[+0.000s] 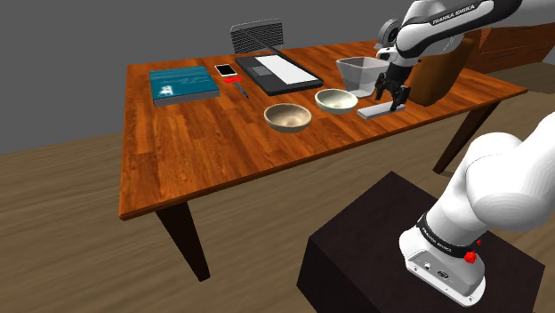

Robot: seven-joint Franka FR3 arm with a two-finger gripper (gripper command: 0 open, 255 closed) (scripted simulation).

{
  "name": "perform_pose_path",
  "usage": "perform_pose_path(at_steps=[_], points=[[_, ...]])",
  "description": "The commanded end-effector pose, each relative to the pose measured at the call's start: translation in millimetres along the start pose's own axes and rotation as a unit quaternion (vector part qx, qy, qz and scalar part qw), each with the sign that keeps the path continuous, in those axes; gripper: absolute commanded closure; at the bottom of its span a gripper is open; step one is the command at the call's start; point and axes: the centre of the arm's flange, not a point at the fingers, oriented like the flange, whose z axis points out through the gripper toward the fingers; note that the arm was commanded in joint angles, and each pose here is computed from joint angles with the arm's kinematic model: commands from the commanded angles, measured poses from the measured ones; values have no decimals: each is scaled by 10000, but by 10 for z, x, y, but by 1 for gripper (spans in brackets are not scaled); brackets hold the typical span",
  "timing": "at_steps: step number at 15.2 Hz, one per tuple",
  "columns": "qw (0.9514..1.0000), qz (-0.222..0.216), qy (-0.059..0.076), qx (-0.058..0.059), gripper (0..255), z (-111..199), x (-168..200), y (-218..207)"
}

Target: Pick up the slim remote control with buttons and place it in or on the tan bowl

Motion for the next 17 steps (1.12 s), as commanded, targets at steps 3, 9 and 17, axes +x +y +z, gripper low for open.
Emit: perform_pose_path(at_steps=[3,9,17], points=[[10000,-6,-2,-3,0,197,4,-1],[10000,-6,-2,-3,0,197,4,-1],[10000,-6,-2,-3,255,196,5,-2]])
